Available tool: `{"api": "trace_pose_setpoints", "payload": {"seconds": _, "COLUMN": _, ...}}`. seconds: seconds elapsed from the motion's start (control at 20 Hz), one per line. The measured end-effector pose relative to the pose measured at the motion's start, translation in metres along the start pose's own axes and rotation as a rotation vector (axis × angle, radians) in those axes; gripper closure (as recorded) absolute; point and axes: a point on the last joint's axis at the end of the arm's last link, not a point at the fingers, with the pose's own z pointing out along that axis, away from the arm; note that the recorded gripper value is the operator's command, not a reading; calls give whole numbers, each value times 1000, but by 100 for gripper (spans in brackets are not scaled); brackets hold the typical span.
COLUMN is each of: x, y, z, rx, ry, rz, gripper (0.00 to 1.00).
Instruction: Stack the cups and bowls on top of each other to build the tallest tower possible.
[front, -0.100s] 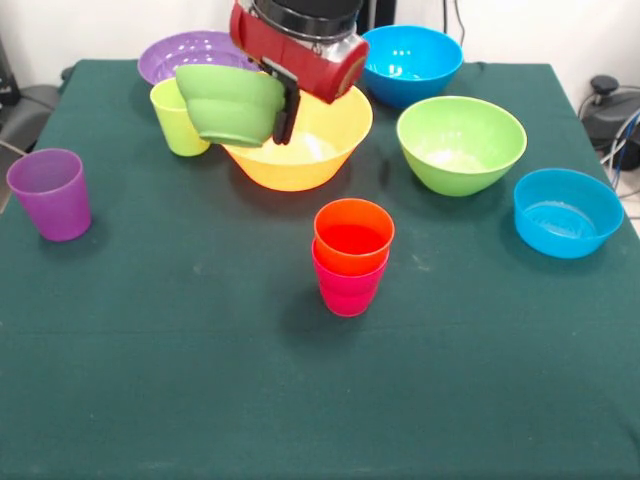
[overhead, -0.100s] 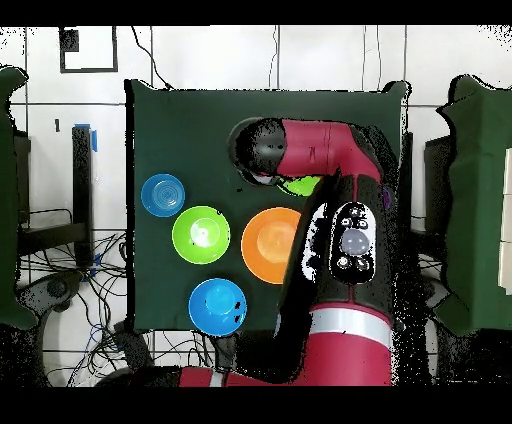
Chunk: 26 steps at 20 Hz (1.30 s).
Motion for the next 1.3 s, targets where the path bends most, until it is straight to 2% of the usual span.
{"api": "trace_pose_setpoints", "payload": {"seconds": 0.2, "x": -2, "y": 9, "z": 2, "rx": 8, "ry": 44, "rz": 8, "gripper": 100}}
{"api": "trace_pose_setpoints", "payload": {"seconds": 0.4, "x": 1, "y": 23, "z": 9, "rx": 19, "ry": 114, "rz": 14, "gripper": 100}}
{"api": "trace_pose_setpoints", "payload": {"seconds": 0.6, "x": 2, "y": 35, "z": 17, "rx": 16, "ry": 150, "rz": 17, "gripper": 100}}
{"api": "trace_pose_setpoints", "payload": {"seconds": 1.05, "x": 1, "y": 67, "z": 37, "rx": -11, "ry": 165, "rz": 13, "gripper": 100}}
{"api": "trace_pose_setpoints", "payload": {"seconds": 1.3, "x": 1, "y": 92, "z": 41, "rx": -2, "ry": 185, "rz": -5, "gripper": 100}}
